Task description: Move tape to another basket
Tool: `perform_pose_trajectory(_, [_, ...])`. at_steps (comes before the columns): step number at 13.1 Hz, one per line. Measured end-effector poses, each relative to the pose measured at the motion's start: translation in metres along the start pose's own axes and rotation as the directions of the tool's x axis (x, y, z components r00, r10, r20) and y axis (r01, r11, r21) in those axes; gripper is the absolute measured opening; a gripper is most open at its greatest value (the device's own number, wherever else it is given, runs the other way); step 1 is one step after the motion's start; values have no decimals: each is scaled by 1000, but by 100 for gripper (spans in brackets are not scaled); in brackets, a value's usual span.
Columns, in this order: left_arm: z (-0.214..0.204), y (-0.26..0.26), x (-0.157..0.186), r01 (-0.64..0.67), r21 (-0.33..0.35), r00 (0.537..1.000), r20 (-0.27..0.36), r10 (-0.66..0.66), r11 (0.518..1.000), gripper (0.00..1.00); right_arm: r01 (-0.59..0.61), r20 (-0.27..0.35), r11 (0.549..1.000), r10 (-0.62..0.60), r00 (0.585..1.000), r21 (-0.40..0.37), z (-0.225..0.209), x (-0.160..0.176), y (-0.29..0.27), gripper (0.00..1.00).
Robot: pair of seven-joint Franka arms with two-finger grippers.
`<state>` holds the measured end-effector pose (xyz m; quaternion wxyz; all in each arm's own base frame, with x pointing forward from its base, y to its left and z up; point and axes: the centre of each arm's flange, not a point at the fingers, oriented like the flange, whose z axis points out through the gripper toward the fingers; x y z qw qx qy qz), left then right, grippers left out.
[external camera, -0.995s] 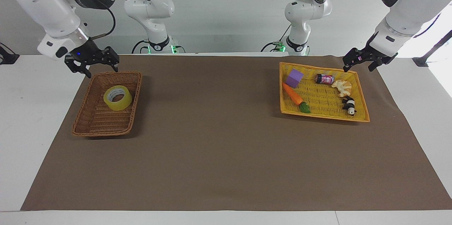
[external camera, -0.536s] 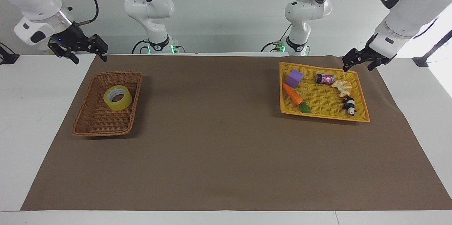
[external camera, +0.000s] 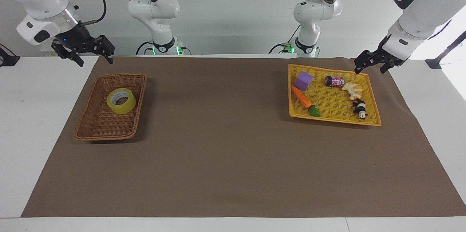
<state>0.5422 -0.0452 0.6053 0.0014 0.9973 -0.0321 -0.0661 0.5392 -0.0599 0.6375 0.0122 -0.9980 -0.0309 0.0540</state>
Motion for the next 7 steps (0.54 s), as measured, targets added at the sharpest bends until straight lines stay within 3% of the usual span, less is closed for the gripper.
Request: perform_pose_trajectory(7, [1,1,0,-1,0,1000,3,1,1000,100,-11,-7,999,11,1000,-32,-2,0,6,100])
